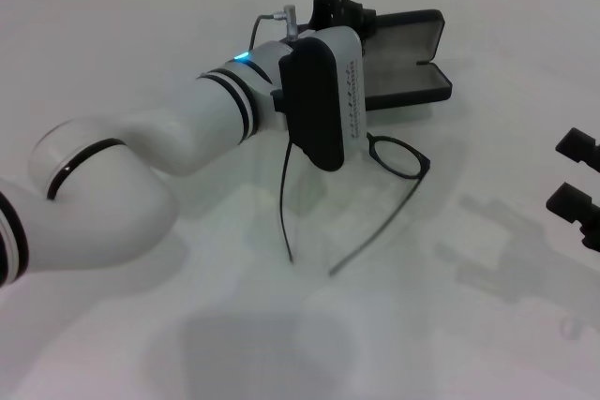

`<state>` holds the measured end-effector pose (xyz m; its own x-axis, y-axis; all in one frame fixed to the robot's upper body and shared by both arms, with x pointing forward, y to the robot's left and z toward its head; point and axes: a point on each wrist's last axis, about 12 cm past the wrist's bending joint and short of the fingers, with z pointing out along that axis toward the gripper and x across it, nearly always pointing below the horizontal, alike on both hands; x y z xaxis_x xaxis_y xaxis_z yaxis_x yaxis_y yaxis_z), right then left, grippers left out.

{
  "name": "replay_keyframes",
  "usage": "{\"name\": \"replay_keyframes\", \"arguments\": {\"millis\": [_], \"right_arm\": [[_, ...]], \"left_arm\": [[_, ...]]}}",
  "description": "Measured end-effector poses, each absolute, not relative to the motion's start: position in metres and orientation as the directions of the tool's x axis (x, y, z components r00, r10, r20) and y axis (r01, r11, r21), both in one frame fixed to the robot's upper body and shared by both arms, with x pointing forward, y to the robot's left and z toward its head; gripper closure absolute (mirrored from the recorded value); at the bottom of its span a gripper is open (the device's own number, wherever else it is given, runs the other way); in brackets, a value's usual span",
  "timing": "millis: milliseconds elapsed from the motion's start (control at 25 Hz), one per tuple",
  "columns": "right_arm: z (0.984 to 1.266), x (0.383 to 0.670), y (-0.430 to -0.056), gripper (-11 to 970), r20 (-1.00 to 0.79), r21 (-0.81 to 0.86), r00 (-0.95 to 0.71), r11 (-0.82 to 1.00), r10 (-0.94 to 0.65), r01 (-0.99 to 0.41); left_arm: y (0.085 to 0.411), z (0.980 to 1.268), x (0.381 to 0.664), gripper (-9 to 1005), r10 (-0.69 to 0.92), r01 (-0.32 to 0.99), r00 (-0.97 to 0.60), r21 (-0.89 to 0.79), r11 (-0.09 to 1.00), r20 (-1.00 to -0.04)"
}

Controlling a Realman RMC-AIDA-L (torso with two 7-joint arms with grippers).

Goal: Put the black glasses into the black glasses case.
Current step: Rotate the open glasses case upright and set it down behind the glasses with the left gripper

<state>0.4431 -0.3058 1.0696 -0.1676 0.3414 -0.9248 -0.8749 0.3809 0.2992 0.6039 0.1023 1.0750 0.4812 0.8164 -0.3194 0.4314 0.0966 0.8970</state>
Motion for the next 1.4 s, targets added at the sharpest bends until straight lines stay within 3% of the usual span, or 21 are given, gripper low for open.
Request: {"name": "replay_keyframes", "arguments": {"millis": [640,1280,1400], "right_arm": [[1.067,0.433,-0.310,115,-0.918,0.310,-0.168,0.385,0.359,-0.869],[1.069,0.437,-0.309,115,-0.921,0.301,-0.162,0.384,0.355,-0.873],[1.069,0.438,-0.310,115,-0.921,0.300,-0.160,0.386,0.355,-0.872]], "left_arm": [[0.096,1.066,0.574,894,0.785,0.419,0.550,0.907,0.037,-0.285],[0.100,1.069,0.579,879,0.797,0.421,0.524,0.905,0.064,-0.301],[0.100,1.068,0.578,815,0.797,0.421,0.527,0.905,0.057,-0.295]]}}
